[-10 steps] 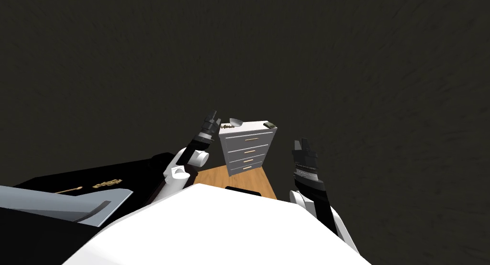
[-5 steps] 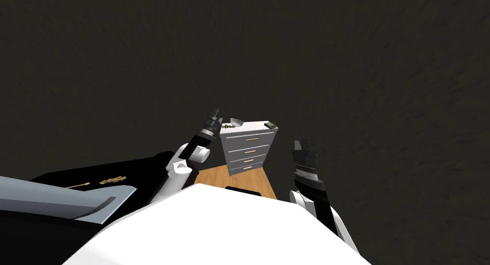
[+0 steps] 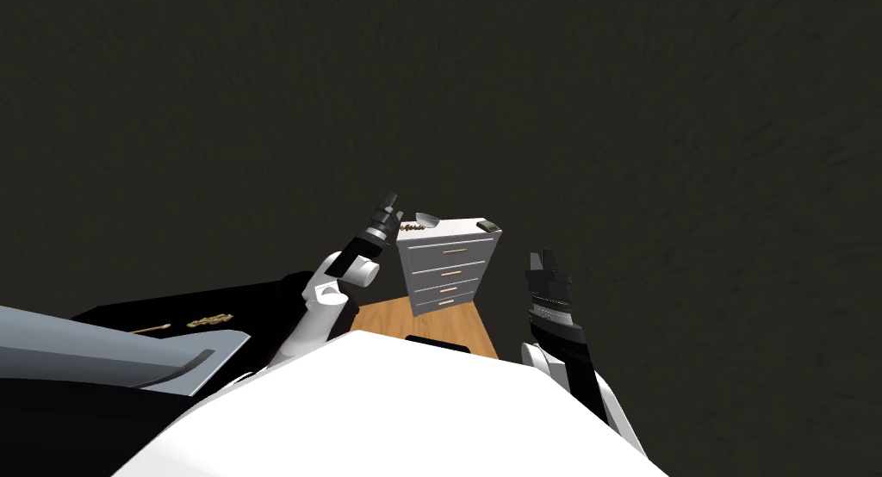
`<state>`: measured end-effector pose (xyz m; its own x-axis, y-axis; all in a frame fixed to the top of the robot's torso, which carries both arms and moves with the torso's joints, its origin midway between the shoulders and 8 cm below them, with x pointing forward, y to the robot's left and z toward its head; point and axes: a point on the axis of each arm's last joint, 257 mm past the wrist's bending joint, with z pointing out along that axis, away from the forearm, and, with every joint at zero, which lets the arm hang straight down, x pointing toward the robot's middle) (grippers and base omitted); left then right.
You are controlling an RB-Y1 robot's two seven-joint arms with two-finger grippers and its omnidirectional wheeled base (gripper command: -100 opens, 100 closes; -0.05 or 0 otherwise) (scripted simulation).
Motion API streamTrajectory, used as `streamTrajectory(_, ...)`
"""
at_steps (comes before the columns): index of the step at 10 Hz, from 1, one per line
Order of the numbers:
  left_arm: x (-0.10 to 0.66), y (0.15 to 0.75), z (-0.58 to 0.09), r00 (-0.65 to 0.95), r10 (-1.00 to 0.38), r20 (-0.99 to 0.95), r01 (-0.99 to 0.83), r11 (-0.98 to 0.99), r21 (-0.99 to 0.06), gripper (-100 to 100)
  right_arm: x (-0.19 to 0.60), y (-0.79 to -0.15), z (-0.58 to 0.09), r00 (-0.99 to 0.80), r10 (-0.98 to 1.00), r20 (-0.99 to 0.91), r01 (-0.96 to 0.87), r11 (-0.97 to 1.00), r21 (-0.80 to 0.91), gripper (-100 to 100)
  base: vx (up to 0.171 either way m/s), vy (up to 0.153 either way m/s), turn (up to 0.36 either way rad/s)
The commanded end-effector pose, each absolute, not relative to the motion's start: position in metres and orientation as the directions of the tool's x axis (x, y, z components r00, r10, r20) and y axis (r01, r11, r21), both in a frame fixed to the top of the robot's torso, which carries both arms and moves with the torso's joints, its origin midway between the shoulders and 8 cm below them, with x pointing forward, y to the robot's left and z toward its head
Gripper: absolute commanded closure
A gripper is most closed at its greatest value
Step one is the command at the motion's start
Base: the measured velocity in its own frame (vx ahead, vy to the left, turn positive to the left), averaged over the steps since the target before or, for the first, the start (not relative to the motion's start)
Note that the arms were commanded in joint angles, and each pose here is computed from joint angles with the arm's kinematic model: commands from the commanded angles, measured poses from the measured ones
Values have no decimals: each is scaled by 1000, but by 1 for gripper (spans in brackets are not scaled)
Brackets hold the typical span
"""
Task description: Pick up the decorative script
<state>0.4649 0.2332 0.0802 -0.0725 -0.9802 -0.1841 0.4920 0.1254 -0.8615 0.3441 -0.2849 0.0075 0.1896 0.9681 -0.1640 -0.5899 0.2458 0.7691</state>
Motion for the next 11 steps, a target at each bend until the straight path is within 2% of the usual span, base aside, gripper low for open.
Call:
streamTrajectory(1, 471, 233, 76, -77, -982, -173, 461, 119, -879, -100, 344, -285, 7, 190, 968, -164, -590, 246, 769, 0, 4, -3, 25)
streamTrajectory(11, 501, 230, 71, -108, -988, -106, 331, 65, -942, -100, 344, -285, 7, 190, 968, -164, -590, 246, 769, 0, 6, 2, 18)
